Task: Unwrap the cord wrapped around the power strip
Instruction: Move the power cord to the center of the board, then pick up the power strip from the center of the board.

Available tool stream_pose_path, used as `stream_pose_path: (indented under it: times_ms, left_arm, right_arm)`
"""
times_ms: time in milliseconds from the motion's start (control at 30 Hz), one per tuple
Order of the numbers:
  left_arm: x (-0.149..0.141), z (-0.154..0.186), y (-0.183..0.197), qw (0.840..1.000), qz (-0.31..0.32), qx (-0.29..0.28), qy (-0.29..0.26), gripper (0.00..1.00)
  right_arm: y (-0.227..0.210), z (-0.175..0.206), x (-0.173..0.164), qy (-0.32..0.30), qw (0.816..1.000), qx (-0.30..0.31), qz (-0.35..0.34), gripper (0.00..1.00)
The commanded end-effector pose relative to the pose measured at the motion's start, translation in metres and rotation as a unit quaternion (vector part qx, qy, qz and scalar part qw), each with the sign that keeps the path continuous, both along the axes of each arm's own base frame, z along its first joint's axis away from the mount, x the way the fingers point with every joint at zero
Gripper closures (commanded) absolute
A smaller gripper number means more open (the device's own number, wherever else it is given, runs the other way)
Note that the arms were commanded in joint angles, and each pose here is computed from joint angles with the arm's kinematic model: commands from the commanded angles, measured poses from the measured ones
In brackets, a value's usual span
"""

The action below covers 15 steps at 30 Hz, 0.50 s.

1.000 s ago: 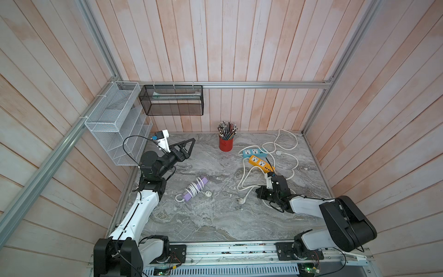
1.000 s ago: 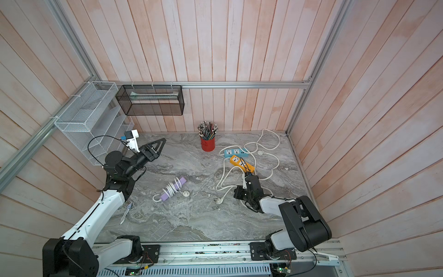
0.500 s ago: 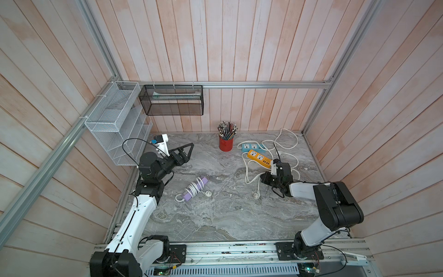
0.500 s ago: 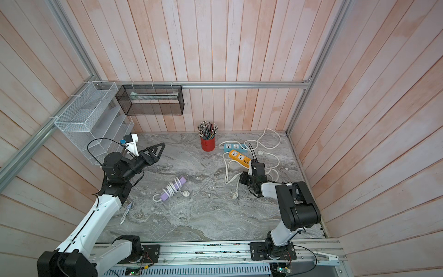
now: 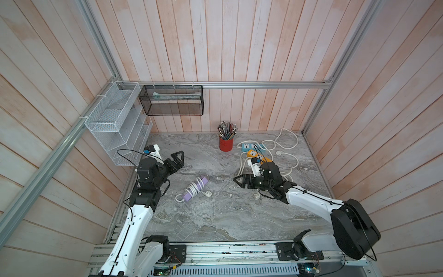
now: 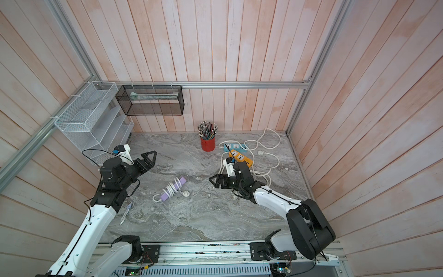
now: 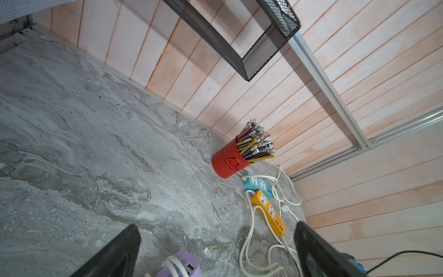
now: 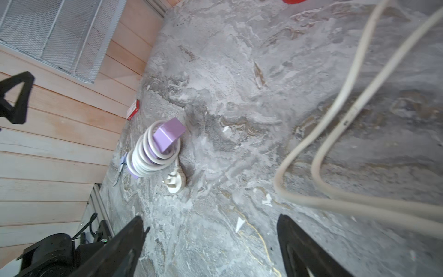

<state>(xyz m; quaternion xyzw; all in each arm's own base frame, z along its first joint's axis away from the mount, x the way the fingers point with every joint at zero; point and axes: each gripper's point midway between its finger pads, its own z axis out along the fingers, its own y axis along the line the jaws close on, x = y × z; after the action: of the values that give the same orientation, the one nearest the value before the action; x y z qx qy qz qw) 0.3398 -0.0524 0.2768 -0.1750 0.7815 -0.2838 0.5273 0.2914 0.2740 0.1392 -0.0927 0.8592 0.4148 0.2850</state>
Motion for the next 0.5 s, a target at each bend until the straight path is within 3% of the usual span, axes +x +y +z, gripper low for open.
stream_pose_path:
  times_ms: [0, 100, 200, 267, 467]
  left_arm:
    - [-0.002, -0.017, 0.013, 0.999, 0.034, 0.005, 0.026, 0.0]
    - [-0.004, -0.014, 0.012, 0.999, 0.032, 0.003, 0.017, 0.0]
    - [-0.005, -0.016, 0.011, 0.999, 0.03, 0.003, 0.013, 0.0]
    - [-0.004, -0.017, 0.01, 1.0, 0.027, 0.001, 0.014, 0.0]
    - [-0.003, -0.018, 0.019, 0.998, 0.054, 0.003, 0.029, 0.0]
  right_arm:
    - [0.024, 0.009, 0.0, 0.015, 0.999, 0.028, 0.032, 0.11]
    - [0.047, 0.017, 0.009, -0.002, 0.999, 0.015, 0.052, 0.11]
    - [0.066, 0.033, 0.019, -0.07, 0.996, -0.042, 0.048, 0.02]
    - [0.07, 0.048, 0.028, -0.115, 0.99, -0.071, 0.031, 0.01]
    - [0.039, 0.094, 0.063, -0.192, 0.97, -0.113, -0.096, 0.01]
